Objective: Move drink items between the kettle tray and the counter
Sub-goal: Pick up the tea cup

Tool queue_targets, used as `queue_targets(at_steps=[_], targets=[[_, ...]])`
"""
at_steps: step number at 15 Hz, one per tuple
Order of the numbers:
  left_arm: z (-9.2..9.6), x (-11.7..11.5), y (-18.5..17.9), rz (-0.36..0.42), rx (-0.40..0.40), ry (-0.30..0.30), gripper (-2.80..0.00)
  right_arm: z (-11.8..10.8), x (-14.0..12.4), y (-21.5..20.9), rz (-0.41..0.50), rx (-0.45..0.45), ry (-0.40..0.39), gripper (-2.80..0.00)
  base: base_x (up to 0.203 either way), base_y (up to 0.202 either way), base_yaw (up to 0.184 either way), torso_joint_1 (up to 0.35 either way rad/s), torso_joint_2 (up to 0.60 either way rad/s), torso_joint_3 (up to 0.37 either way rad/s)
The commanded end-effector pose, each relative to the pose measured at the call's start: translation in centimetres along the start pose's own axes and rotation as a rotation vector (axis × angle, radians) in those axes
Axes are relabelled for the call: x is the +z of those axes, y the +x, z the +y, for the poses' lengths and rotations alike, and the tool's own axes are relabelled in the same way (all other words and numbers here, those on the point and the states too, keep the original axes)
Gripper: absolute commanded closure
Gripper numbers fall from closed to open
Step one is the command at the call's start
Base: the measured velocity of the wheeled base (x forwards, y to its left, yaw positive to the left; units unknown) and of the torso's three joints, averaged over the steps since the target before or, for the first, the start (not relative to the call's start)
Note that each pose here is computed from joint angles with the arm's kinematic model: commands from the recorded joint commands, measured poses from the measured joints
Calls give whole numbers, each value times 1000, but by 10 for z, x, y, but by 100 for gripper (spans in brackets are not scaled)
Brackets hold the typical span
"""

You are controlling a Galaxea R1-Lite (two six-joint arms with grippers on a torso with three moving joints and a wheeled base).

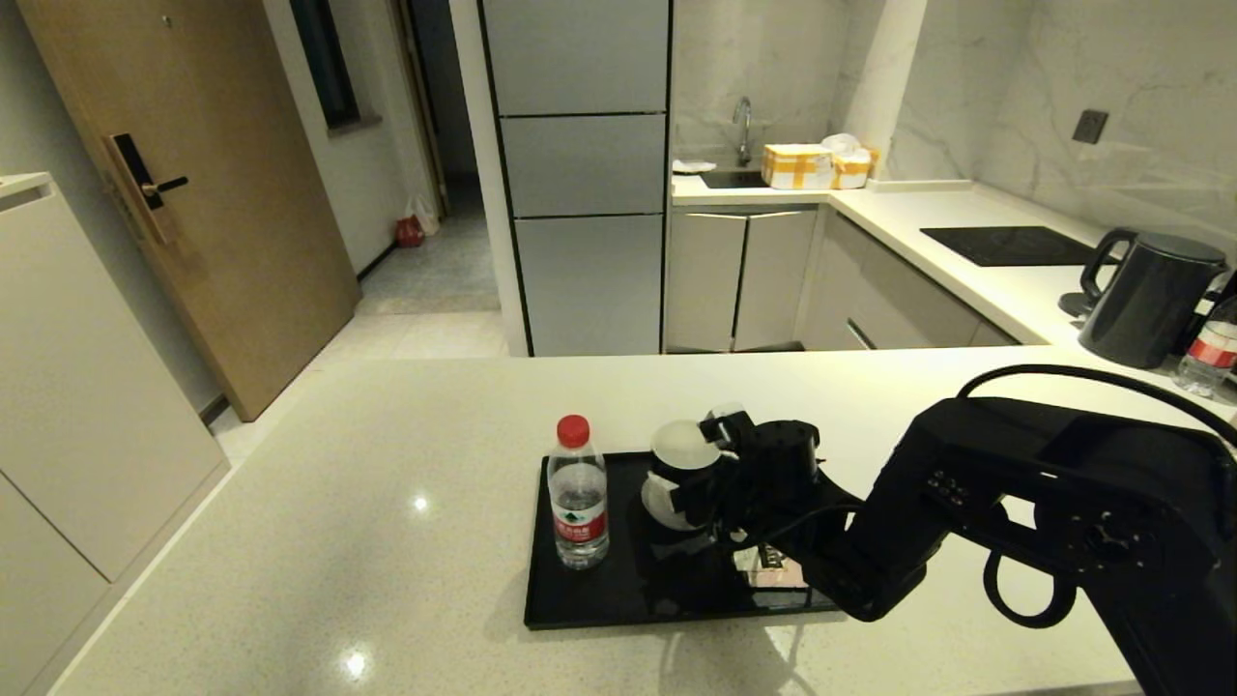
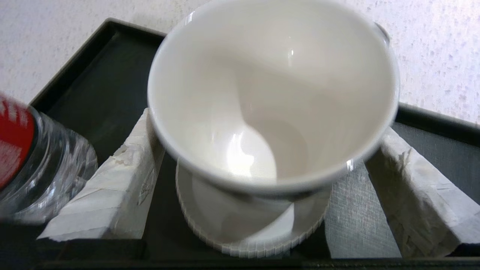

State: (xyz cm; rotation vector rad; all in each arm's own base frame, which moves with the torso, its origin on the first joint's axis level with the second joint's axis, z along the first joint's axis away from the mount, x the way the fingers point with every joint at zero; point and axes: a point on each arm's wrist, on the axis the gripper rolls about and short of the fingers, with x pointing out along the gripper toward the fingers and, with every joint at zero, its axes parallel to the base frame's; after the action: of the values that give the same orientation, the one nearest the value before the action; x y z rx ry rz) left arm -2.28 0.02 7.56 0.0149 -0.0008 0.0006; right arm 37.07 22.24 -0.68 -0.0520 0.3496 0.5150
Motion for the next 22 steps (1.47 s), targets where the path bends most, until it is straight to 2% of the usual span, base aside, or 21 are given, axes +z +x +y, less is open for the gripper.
queue_targets(at_steps=[1,6,22], targets=[[0,0,0,-1,1,0,0,0,1,6,-11,-2,-1,-280,0,0,0,0,0,0],[0,0,0,-1,1,0,0,0,-6,11,7,-6,-1,-280,0,0,0,0,0,0],[0,0,0,-1,1,0,0,-3,-2,27,7,-30,-2,-280,0,0,0,0,0,0]])
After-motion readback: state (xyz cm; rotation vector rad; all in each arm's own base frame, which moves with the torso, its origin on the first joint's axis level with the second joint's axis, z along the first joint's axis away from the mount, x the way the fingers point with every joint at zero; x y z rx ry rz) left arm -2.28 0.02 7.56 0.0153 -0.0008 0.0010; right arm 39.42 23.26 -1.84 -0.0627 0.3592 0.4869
